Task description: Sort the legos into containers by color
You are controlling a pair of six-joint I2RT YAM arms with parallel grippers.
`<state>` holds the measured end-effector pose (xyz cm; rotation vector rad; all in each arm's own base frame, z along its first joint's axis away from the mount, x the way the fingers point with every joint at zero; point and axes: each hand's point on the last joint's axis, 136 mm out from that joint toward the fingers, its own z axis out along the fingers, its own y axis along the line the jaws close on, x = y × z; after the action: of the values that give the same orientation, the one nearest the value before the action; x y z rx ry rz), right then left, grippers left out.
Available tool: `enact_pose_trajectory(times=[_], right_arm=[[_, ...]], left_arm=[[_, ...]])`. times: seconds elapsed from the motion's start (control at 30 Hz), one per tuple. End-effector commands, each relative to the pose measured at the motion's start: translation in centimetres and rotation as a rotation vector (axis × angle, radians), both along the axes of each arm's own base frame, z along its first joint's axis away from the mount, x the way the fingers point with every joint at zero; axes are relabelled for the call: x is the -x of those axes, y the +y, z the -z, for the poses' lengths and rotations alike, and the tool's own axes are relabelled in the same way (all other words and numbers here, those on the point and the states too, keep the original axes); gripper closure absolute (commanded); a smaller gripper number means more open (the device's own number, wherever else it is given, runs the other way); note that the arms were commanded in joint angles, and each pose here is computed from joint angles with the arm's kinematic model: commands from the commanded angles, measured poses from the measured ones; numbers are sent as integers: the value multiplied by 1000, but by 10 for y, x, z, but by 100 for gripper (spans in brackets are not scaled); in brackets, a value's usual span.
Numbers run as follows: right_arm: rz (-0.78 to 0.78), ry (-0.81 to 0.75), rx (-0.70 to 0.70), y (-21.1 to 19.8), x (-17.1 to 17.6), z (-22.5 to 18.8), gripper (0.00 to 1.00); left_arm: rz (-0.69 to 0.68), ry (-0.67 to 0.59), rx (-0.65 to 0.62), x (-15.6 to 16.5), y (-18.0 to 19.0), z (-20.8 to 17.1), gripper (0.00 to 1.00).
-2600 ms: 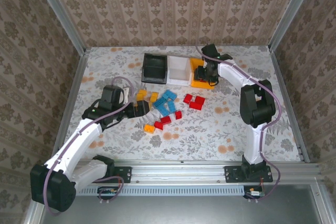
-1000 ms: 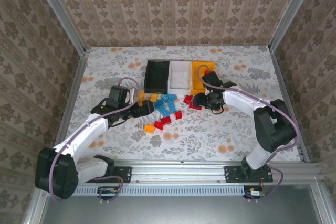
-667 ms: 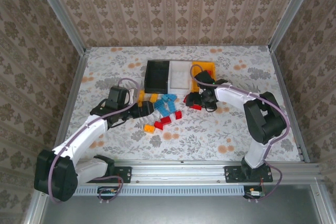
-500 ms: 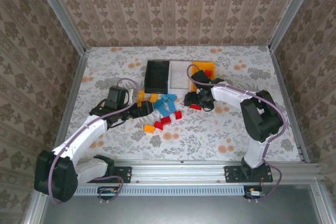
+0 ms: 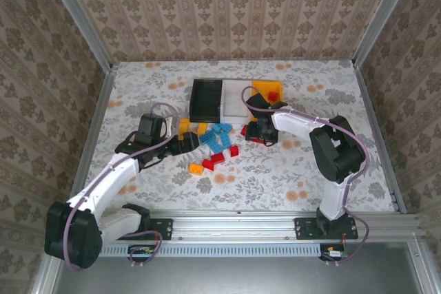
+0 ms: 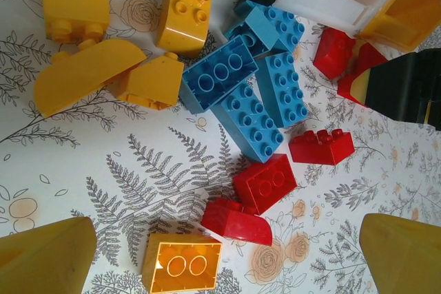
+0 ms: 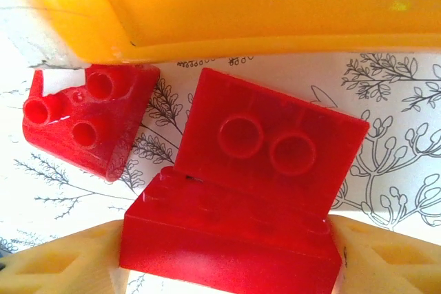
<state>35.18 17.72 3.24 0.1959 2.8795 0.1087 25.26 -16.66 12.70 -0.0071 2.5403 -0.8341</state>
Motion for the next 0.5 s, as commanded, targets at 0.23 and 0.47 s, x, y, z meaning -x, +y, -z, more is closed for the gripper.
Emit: enact_pose_trajectory(times=[0.23,0.47], right_arm=[[23,-20,52,-14,11,-9,40],[29,-39,40,-18,17,-16,46]], left_arm=[[6,14,7,10,4,2,0],[3,9,10,12,6,0,0]])
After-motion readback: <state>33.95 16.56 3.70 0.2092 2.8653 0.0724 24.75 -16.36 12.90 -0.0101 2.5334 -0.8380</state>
